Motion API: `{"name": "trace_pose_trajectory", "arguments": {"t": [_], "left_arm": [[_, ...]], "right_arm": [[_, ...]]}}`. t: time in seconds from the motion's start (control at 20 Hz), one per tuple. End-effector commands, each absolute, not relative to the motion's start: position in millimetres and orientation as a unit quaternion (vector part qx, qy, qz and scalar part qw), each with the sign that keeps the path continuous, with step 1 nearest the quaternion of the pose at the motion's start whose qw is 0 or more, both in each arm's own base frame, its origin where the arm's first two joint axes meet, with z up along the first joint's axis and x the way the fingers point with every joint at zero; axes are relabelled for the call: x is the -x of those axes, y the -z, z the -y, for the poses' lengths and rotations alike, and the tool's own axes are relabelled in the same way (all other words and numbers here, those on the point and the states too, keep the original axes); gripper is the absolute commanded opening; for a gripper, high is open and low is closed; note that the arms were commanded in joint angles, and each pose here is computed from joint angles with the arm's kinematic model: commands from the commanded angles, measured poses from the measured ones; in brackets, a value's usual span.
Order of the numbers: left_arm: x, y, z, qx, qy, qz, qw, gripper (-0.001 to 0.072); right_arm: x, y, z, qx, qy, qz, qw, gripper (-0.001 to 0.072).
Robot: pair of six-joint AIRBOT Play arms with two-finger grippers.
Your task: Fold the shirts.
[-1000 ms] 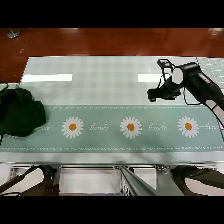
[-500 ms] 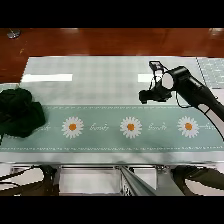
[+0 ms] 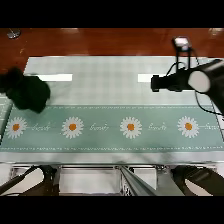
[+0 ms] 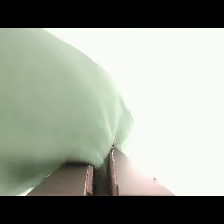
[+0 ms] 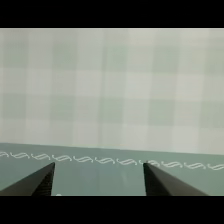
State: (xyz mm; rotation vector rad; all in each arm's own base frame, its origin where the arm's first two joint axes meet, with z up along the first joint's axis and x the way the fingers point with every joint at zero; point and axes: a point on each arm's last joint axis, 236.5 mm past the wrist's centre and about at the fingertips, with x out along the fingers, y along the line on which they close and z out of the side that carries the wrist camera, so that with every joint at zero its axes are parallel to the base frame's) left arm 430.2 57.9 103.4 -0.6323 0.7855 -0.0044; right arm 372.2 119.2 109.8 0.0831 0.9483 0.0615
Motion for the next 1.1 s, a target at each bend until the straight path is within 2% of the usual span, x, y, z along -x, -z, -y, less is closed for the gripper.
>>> {"name": "trace_pose_trajectory", "arguments": {"t": [0.0, 0.15, 0.25, 0.35, 0.45, 0.6, 0.8, 0.9, 1.05], "left_arm": [[-426, -286, 23, 0.278, 0.152, -0.2, 0.927, 0.0029], [-386, -391, 77, 0.23, 0.23, -0.116, 0.939, 0.0029], [-354, -446, 122, 0.21, 0.298, -0.07, 0.928, 0.0029], [-325, -464, 169, 0.208, 0.368, -0.064, 0.904, 0.0029], [-303, -450, 221, 0.205, 0.436, -0.098, 0.871, 0.003], [-275, -376, 290, 0.192, 0.506, -0.194, 0.818, 0.003], [-220, -220, 343, 0.169, 0.533, -0.384, 0.735, 0.003], [-194, -138, 337, 0.149, 0.517, -0.469, 0.7, 0.0031], [-186, -33, 297, 0.126, 0.439, -0.561, 0.691, 0.0032]], "right_arm": [[-346, -184, -95, -0.063, -0.025, -0.371, 0.926, 0.0622], [-313, -218, -80, -0.072, -0.03, -0.34, 0.937, 0.0622], [-295, -237, -72, -0.08, -0.035, -0.316, 0.945, 0.0622], [-280, -253, -66, -0.089, -0.04, -0.293, 0.951, 0.0622], [-270, -263, -61, -0.095, -0.042, -0.278, 0.955, 0.0622], [-260, -263, -57, -0.089, -0.042, -0.281, 0.955, 0.0622], [-260, -236, -58, -0.075, -0.04, -0.313, 0.946, 0.0622], [-259, -206, -67, -0.077, -0.047, -0.346, 0.934, 0.0622], [-264, -161, -92, -0.113, -0.073, -0.377, 0.917, 0.0622]]}}
